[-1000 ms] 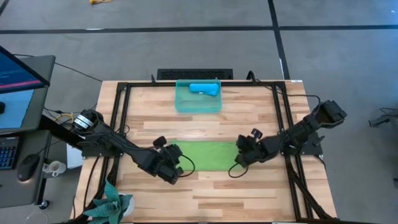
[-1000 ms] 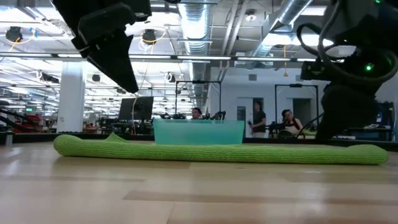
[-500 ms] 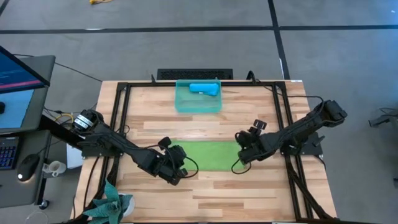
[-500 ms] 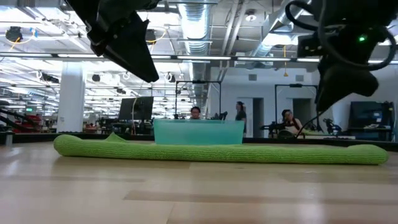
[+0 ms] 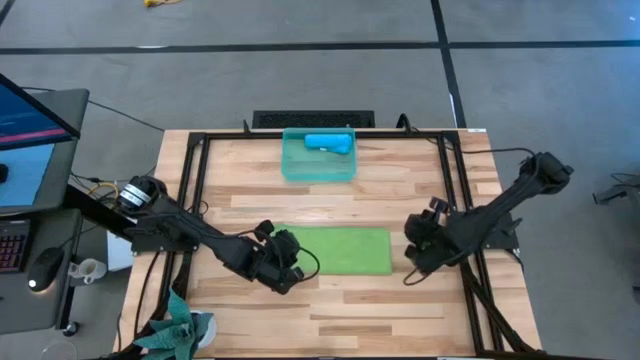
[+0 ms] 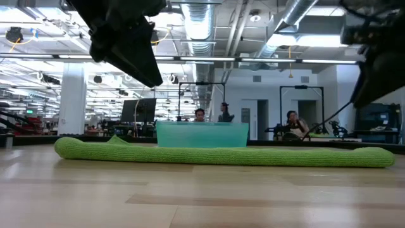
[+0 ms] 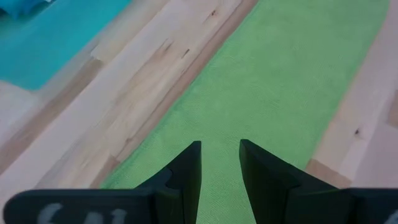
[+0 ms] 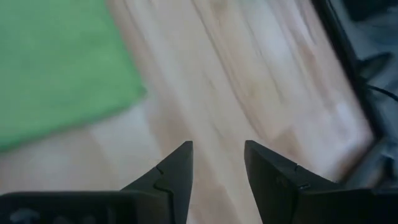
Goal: Roll microfiber towels into tight, uniform cylinder then place into a basket
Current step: Fold the green microfiber cloth
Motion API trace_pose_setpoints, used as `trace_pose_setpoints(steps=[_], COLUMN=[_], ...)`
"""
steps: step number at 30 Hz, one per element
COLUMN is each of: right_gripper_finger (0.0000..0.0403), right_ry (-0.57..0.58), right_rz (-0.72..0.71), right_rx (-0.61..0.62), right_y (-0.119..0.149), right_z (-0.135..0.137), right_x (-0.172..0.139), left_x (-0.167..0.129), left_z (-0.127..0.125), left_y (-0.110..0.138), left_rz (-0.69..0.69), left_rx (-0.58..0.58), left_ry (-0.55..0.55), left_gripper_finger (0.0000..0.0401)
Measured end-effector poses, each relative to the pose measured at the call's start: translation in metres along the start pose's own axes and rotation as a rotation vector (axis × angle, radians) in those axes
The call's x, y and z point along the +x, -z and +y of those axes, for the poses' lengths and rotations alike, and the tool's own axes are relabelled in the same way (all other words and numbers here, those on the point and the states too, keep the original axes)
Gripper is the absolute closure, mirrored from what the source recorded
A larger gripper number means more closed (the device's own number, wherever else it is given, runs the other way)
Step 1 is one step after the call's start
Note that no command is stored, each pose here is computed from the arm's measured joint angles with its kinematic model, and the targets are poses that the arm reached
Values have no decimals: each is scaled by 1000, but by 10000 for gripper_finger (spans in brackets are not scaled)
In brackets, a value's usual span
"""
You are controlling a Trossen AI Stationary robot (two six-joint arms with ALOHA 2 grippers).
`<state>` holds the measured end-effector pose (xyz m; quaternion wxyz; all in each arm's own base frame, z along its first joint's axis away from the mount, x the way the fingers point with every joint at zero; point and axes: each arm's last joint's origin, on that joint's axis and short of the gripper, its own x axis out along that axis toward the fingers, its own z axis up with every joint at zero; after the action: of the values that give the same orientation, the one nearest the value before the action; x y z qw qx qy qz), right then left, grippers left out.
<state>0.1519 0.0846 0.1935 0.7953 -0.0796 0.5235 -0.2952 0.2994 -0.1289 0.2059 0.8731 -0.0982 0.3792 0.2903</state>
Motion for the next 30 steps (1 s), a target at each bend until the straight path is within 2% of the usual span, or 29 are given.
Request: trace_pose_setpoints(steps=[5, 11, 18, 21, 26, 30], right_gripper_finger=[235, 234, 236, 236, 234, 236], right_ry=[-164, -279, -261, -253, -242, -242], right_rz=[-137, -269, -276, -271, -264, -264], right_rx=[77, -27, -74, -55, -36, -36], right_y=[-5, -16, -22, -25, -27, -27], right_z=[2, 14, 18, 16, 13, 13], right_x=[-16, -24, -18, -16, -13, -13], left_x=[24, 60, 83, 88, 99, 113], left_z=[-4, -6, 3, 9, 27, 45], left_y=[4, 11, 13, 8, -3, -14], left_rz=[31, 139, 260, 261, 235, 283], left_rx=[5, 45, 82, 107, 180, 128], left_ry=[-25, -27, -28, -42, -138, -145], left_gripper_finger=[298, 298, 298, 298, 298, 298])
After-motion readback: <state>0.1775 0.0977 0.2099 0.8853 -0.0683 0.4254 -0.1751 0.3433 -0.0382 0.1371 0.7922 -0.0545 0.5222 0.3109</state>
